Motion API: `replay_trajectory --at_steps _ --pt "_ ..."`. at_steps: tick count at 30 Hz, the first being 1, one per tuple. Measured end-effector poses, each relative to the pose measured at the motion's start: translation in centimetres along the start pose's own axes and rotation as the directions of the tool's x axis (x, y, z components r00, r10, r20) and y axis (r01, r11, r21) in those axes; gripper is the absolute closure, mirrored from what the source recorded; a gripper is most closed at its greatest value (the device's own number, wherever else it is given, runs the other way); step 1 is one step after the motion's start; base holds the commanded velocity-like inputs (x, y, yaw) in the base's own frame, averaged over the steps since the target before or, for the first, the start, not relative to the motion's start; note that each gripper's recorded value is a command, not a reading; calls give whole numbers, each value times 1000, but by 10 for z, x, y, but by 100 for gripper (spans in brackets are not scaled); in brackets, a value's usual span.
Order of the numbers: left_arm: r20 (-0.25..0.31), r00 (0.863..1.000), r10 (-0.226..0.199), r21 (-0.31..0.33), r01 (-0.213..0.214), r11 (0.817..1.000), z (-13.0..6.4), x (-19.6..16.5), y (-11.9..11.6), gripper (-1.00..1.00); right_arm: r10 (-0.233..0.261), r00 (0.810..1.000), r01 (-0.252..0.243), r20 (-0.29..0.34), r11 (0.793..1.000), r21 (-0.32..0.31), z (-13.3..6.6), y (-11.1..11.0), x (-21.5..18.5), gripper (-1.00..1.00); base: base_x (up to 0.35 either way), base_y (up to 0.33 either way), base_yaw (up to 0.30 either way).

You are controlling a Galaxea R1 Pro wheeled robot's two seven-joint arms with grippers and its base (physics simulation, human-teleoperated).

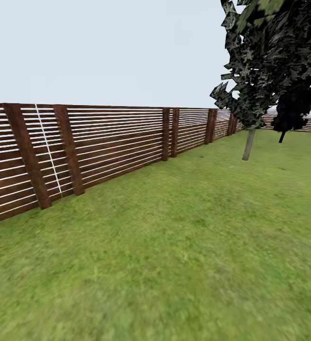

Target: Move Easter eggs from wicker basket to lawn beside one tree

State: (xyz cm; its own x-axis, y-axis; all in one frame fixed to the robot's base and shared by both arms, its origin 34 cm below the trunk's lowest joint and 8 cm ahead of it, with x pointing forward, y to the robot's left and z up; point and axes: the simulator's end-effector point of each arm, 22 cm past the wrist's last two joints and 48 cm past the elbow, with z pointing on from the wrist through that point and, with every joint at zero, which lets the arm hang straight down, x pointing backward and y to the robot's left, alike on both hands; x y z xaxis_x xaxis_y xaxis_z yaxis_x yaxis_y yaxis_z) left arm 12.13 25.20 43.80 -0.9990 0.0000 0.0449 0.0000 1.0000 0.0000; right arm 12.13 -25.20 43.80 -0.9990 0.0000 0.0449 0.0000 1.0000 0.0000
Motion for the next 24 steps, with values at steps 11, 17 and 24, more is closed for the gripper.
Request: replay_trajectory --at_steps 11,17,24 --pt "1 1000 1 -11 -1 1000 0 -5 8 -100 -27 1000 27 -10 1000 10 0 -8 5 -100 0 0 0" --pt "1 1000 0 -11 0 1000 0 -5 8 -100 -26 1000 26 -10 1000 10 0 -8 5 -100 0 0 -20" --pt "5 1000 -3 -21 3 1000 0 -7 16 -100 0 1000 0 -10 1000 3 0 -7 5 -100 0 0 -253"
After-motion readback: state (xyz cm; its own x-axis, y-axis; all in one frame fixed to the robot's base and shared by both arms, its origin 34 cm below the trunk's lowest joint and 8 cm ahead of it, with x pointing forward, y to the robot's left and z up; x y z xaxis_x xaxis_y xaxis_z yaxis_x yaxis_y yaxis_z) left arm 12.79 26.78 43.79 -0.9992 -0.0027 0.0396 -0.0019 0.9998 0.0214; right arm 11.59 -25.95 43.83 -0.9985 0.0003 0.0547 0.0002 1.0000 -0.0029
